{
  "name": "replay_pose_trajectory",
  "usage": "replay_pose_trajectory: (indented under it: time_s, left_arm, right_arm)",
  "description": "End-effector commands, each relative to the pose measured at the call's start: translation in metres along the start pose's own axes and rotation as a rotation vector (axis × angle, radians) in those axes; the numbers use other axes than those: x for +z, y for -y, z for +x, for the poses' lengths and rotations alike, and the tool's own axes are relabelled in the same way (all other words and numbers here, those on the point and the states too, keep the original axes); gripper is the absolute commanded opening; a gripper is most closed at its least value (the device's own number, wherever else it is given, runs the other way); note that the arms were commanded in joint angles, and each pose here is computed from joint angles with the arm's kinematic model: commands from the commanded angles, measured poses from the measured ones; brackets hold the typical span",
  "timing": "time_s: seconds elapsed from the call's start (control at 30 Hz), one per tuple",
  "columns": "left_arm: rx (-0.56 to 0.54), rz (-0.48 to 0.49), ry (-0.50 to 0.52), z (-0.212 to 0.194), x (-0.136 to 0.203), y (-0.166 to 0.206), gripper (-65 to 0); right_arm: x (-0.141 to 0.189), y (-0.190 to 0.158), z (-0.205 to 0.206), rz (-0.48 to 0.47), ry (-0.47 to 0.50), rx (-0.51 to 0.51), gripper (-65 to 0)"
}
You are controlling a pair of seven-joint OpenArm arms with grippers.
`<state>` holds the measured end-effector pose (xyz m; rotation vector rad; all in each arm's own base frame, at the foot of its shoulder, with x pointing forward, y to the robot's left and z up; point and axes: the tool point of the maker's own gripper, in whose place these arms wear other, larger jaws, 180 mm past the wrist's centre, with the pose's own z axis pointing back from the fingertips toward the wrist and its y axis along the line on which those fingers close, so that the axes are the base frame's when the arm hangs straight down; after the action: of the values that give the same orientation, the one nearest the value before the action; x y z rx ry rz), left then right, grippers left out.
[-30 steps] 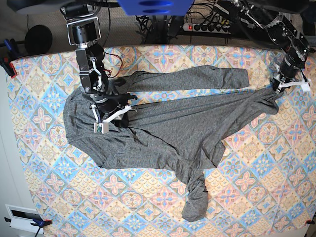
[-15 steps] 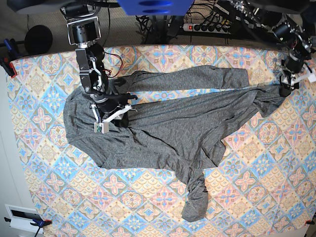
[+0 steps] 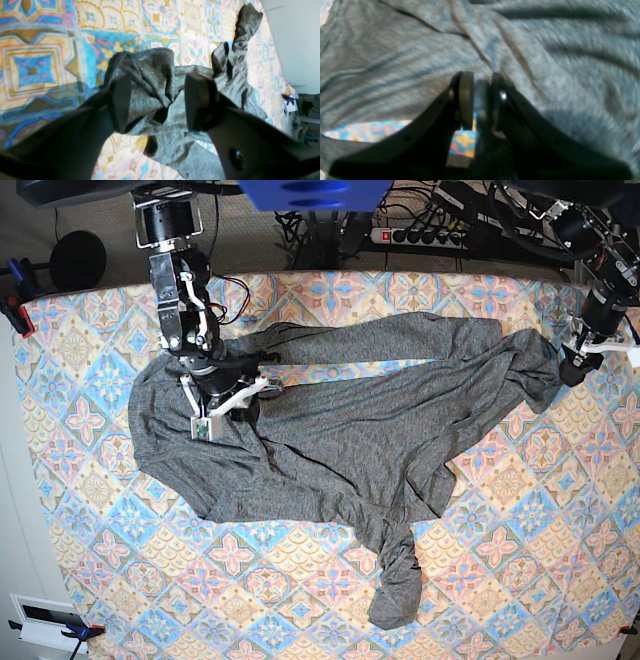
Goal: Layout the t-shirt on the table in an organized manner, then fold the t-shirt properly
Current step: 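Move the left gripper to the shirt's middle and grasp the fabric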
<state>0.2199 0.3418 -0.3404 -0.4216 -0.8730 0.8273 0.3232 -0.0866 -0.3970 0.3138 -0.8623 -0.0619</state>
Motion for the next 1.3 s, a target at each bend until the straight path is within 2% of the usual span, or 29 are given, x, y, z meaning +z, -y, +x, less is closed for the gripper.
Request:
replay_pose_trajectory:
  time_s: [0.0,0.1,0.2,0.3,0.43,0.53,0.67,0.8,0.9,1.03,1.27]
  left_arm:
    - [-0.028,-0.029,0.043,0.016,0.002,0.011,-33.4]
    - [-0.069,-0.068,0.008,0.012,-0.012,0.032,-33.5]
    - [-0.203,-0.09,-0.097,-0.011,-0.043,0.066,-33.5]
    - [-0.338,-0.125,-0.145,-0.028,-0.071,0.107,-33.5]
    - [-0.505,-0.191,-0.12,-0.039,-0.102,0.178,-33.5]
    - [-0.533,-0.169,-0.116,-0.042,-0.13,0.202,-33.2]
    - [-0.518,-0.105,-0.106,-0.045,-0.178,0.208,-29.4]
    - [-0.499,-0.038,-0.18,-0.061,-0.218,0.192,-20.8]
    - [-0.477,-0.026,-0.192,-0.07,-0.235,0.186,-17.6]
    - [-0.463,-0.022,-0.196,-0.077,-0.251,0.184,-19.5]
    - [-0.545,-0.052,-0.192,-0.084,-0.255,0.203,-25.0]
  right_arm:
    - [0.002,-0.004,0.017,0.015,0.05,0.008,-52.7]
    - [0.003,-0.003,0.014,0.013,0.046,0.006,-52.7]
    - [0.003,-0.003,0.013,0.012,0.045,0.005,-52.7]
    - [0.003,-0.004,0.013,0.013,0.044,0.006,-52.7]
    - [0.003,-0.004,0.013,0.015,0.042,0.007,-52.7]
    - [0.003,-0.005,0.012,0.016,0.041,0.008,-52.7]
    - [0.003,-0.004,0.012,0.014,0.04,0.006,-52.7]
    - [0.003,-0.004,0.012,0.013,0.041,0.006,-52.7]
    - [0.003,-0.004,0.012,0.013,0.041,0.006,-52.7]
    - [0.003,-0.004,0.012,0.014,0.04,0.006,-52.7]
    - [0.003,-0.004,0.012,0.014,0.04,0.006,-52.7]
